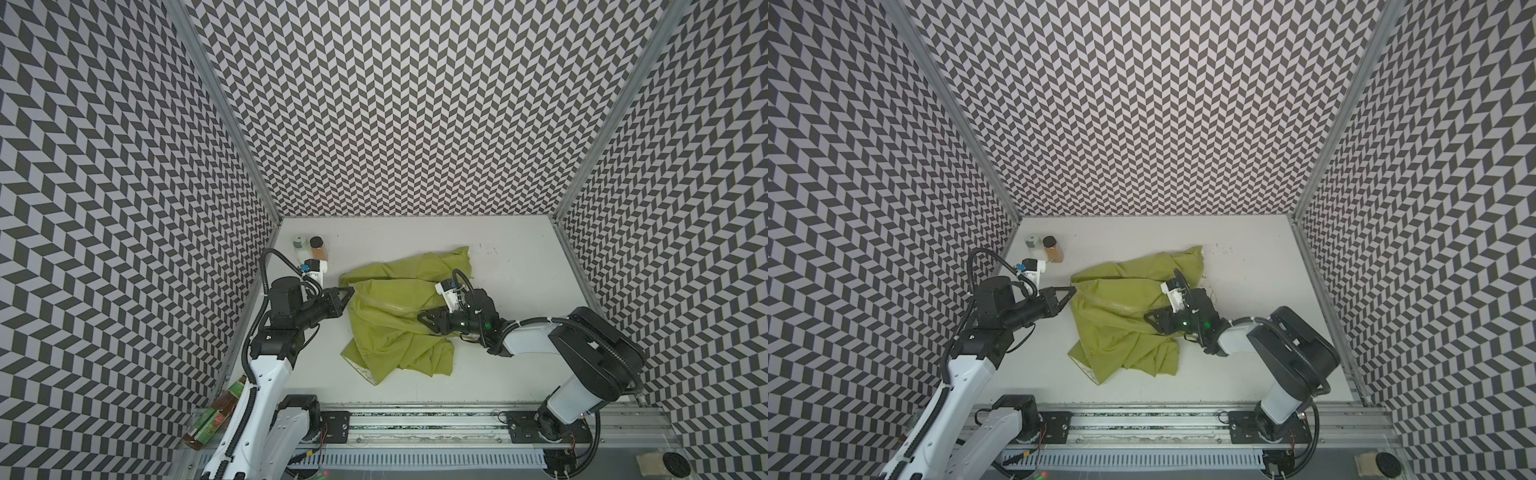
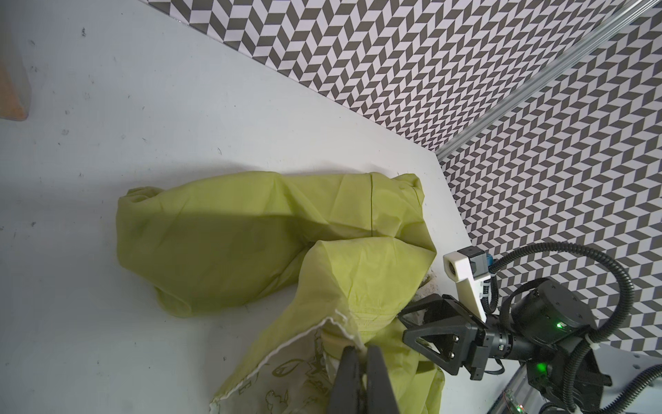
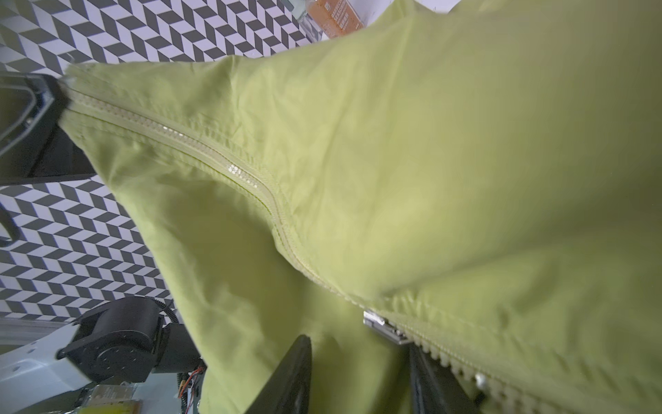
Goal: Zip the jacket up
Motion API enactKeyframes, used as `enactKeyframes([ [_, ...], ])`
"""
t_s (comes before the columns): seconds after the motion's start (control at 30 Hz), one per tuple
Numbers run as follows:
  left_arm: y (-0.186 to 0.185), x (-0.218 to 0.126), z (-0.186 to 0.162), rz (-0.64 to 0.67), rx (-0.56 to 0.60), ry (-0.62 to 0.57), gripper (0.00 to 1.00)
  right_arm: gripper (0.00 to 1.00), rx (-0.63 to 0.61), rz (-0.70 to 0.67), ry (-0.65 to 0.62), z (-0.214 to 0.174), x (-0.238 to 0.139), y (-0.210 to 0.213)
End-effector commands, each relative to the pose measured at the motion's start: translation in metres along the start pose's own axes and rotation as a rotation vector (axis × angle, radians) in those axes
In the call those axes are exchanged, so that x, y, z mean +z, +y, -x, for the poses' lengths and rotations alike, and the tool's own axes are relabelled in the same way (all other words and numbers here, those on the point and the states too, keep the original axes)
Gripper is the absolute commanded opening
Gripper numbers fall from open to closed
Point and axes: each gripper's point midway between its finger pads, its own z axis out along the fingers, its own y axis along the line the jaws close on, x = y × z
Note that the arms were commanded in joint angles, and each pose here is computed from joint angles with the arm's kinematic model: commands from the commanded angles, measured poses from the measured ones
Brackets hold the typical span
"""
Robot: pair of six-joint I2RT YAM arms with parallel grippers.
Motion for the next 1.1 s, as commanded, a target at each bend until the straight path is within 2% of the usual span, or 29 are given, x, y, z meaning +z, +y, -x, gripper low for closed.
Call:
enactKeyframes([
  [0.0, -0.003, -0.003, 0.005, -0.014, 0.008, -0.032, 0.0, 0.35, -0.015, 0.022, -0.075, 0.015, -0.002, 0.009],
  [0.17, -0.002, -0.006, 0.009, -0.002, 0.001, -0.055, 0.0, 0.24, -0.012, -0.019, -0.104, 0.019, -0.011, 0.007],
  [0.3, -0.002, -0.011, 0.017, 0.004, 0.004, -0.079, 0.0, 0.19, -0.024, -0.033, -0.106, 0.019, -0.016, 0.008],
  [0.53, 0.0, -0.013, 0.026, 0.003, -0.014, -0.097, 0.0, 0.01, -0.051, -0.052, -0.099, 0.021, -0.017, 0.008],
  [0.8, -0.001, -0.015, 0.032, 0.006, -0.015, -0.108, 0.0, 0.0, -0.087, -0.111, -0.092, 0.022, -0.024, 0.0],
  [0.83, -0.001, -0.016, 0.032, 0.007, -0.012, -0.108, 0.0, 0.02, -0.088, -0.119, -0.094, 0.022, -0.026, -0.002],
  [0.87, -0.001, -0.016, 0.032, 0.008, -0.01, -0.108, 0.0, 0.12, -0.086, -0.126, -0.097, 0.022, -0.028, -0.005],
  [0.97, 0.001, -0.014, 0.03, 0.011, -0.007, -0.102, 0.0, 0.34, -0.108, -0.118, -0.082, 0.025, -0.026, -0.005],
  [1.0, 0.006, -0.013, 0.029, 0.03, -0.014, -0.098, 0.02, 0.38, -0.116, -0.111, -0.076, 0.027, -0.024, -0.003],
  [1.07, 0.023, -0.014, 0.026, 0.128, -0.047, -0.086, 0.33, 0.4, -0.131, -0.076, -0.067, 0.03, -0.02, 0.004],
])
